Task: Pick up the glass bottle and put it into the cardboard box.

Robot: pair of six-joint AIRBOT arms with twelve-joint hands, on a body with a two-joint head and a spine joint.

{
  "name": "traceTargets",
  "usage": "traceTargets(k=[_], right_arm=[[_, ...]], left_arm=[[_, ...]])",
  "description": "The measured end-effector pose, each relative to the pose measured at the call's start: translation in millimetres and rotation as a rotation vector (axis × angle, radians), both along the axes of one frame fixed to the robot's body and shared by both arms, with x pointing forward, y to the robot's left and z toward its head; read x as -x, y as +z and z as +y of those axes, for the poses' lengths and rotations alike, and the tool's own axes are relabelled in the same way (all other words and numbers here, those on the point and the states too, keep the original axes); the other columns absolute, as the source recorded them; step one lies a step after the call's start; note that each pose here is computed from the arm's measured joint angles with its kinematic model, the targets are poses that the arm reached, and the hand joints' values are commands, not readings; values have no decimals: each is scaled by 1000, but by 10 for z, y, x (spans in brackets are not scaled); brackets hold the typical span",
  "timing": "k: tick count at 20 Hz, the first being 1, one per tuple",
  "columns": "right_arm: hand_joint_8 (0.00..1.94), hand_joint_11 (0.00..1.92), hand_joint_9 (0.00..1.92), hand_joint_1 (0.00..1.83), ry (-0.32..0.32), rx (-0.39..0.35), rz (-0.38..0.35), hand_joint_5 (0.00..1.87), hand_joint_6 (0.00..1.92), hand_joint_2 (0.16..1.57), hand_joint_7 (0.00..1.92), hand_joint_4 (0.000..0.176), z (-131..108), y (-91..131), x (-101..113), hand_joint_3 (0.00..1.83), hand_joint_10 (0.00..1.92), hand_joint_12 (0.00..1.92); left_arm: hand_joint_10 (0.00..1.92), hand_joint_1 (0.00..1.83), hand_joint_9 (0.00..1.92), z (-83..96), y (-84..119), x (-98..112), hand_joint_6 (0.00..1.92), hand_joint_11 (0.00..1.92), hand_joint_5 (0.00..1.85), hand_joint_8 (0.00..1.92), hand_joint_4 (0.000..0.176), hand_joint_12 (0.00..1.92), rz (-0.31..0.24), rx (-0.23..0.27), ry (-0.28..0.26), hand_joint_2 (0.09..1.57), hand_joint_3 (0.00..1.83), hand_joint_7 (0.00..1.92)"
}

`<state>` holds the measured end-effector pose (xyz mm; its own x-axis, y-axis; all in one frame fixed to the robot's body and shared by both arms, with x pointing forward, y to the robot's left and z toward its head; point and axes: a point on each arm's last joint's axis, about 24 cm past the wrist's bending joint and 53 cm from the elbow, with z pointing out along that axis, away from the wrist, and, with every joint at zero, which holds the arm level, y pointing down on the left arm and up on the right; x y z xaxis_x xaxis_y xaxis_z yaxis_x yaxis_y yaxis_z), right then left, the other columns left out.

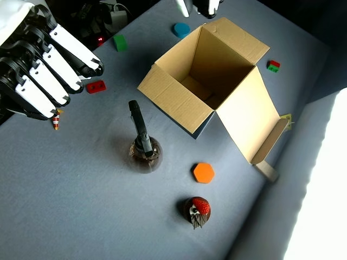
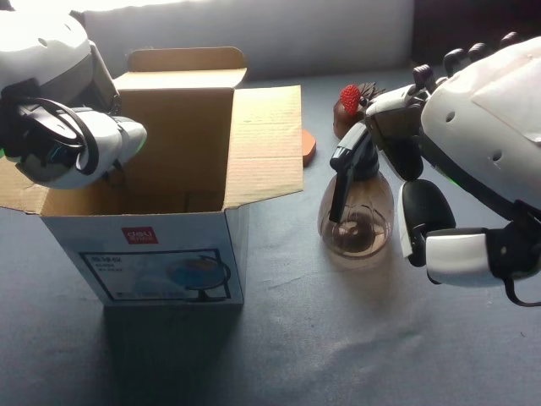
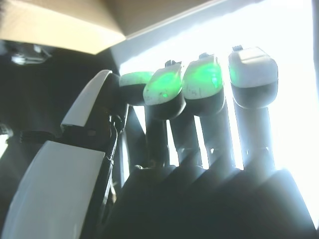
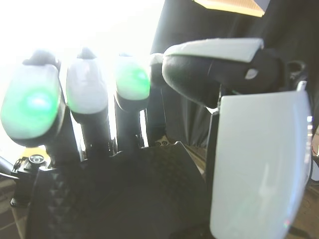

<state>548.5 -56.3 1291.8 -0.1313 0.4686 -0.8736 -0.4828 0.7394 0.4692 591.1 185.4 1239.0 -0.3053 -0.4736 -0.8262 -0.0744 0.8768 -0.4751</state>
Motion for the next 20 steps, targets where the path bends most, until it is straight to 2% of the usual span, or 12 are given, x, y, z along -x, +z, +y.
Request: traceTargets(k=[3,5,6,8,10,13,14,15,16,17,19,20], right_arm=[[151,0,0,32,0,3,9,0,280,1072,61,0,-2,-33,-1,489,414,418],[23,0,0,13,14,-33,37,0,307,1192,122,0,2,-49,-12,256,394,353],[23,0,0,13,30,-52,30,0,307,1192,122,0,10,-17,-27,256,394,353],[7,0,0,8,94,-115,14,0,238,1216,120,0,-7,62,-80,212,394,307],[0,0,0,0,172,-157,51,0,236,1236,112,0,-63,-21,-168,193,387,250],[0,0,0,0,289,-104,17,0,236,1236,111,0,-71,-80,-133,192,387,249],[2,0,0,148,364,-114,35,1,238,1169,101,0,-103,-97,-139,139,356,306],[2,0,0,148,374,-119,41,1,238,1169,101,0,-111,-97,-146,139,356,306],[1,0,0,236,391,-133,60,0,217,1139,91,0,-162,-90,-203,123,315,187],[1,0,0,351,387,-134,70,0,191,1111,71,0,-219,-88,-271,108,283,37],[1,0,0,718,395,-144,111,0,119,1012,48,0,-364,-85,-441,60,236,0],[1,0,0,779,409,-144,137,0,93,999,45,0,-442,-97,-549,55,221,0]], left_arm=[[89,138,136,-3,-13,12,48,0,119,34,35,664,8,4,2,1285,186,93],[3,86,146,-65,-25,103,2,0,105,1,35,609,26,24,-3,1380,16,87],[3,86,146,-111,-2,138,2,0,105,1,35,609,20,24,-13,1380,16,87],[0,26,135,-173,7,204,0,0,87,0,34,559,22,29,-23,1384,6,78],[0,7,123,-172,-62,288,0,0,80,0,34,542,51,29,-13,1366,0,75],[0,10,122,-182,-179,457,0,0,79,0,34,535,90,19,1,1352,0,74],[4,0,54,-226,-177,557,0,0,9,0,36,355,93,18,-4,1279,0,10],[4,0,54,-238,-169,578,0,0,9,0,36,355,93,23,-5,1279,0,10],[3,0,33,-231,-135,640,0,0,1,0,35,290,94,36,9,1266,0,1],[5,0,16,-241,-101,681,0,0,0,0,34,228,88,38,14,1258,0,0],[0,0,0,-261,-35,790,0,0,0,0,31,137,84,51,28,1247,0,0],[0,0,0,-268,-24,877,0,0,0,0,31,93,96,61,38,1246,0,0]])
